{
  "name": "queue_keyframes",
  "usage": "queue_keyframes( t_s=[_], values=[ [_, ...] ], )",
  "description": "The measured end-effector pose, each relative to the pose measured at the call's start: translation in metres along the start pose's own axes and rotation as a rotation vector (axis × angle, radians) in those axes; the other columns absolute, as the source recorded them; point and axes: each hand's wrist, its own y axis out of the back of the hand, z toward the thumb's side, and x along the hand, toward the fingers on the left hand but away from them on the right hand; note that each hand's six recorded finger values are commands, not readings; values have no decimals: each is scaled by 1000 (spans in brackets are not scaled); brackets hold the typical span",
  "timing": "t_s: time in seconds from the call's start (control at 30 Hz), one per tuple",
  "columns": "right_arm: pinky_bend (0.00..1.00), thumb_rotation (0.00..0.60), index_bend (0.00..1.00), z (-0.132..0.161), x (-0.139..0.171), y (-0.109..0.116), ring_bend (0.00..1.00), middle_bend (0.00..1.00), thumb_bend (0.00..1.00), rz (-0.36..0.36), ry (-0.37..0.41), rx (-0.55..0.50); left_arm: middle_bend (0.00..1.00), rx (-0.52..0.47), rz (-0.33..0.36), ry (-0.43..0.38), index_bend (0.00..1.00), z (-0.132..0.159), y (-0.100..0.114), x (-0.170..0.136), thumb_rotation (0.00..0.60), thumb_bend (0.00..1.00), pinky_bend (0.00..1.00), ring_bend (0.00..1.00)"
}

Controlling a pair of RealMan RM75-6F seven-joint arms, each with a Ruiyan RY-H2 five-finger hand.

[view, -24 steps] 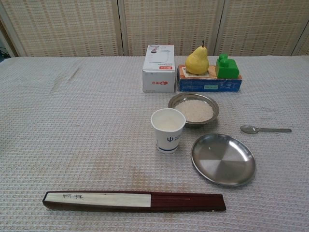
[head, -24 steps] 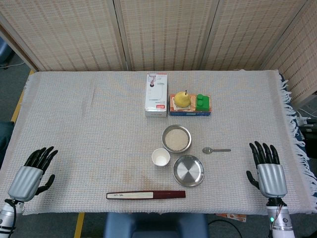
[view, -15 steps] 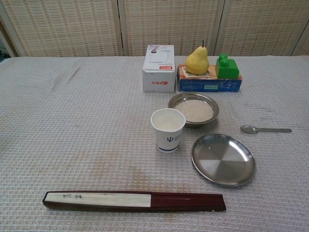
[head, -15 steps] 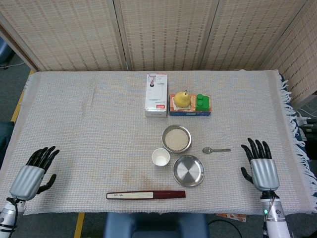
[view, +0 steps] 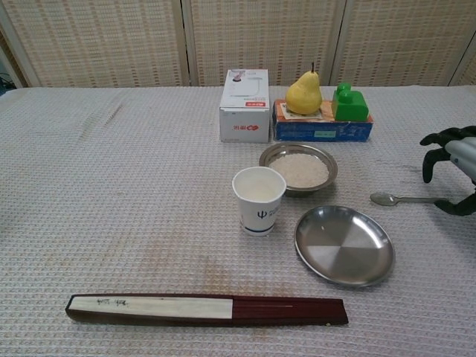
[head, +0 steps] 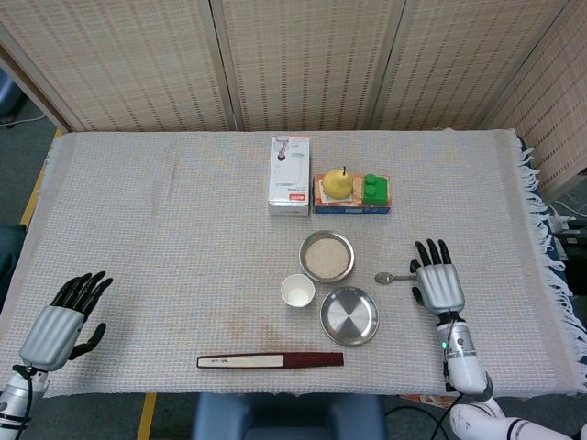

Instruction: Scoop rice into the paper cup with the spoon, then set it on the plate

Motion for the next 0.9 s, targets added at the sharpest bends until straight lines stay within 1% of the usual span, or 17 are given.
queue_keyframes(
  t_s=[0.1, 0.17, 0.4, 0.9],
  values=[
    [0, 600, 467, 5, -8, -6, 0, 122, 236, 20, -1, -12, 0, 2, 3, 0, 0, 0, 1, 0, 600, 439, 101, 0],
    [0, 600, 493, 6, -10, -8, 0, 132, 253, 22, 0, -15, 0, 6, 4, 0, 0, 0, 1, 0, 600, 444, 101, 0],
    [0, 600, 533, 9, -15, -14, 0, 142, 283, 30, 7, -15, 0, 6, -3, 5, 0, -1, -1, 1, 600, 445, 101, 0],
    [0, 600, 512, 10, -23, -19, 0, 142, 288, 40, 4, -17, 0, 3, -12, 15, 0, -4, -3, 3, 600, 445, 101, 0]
  ],
)
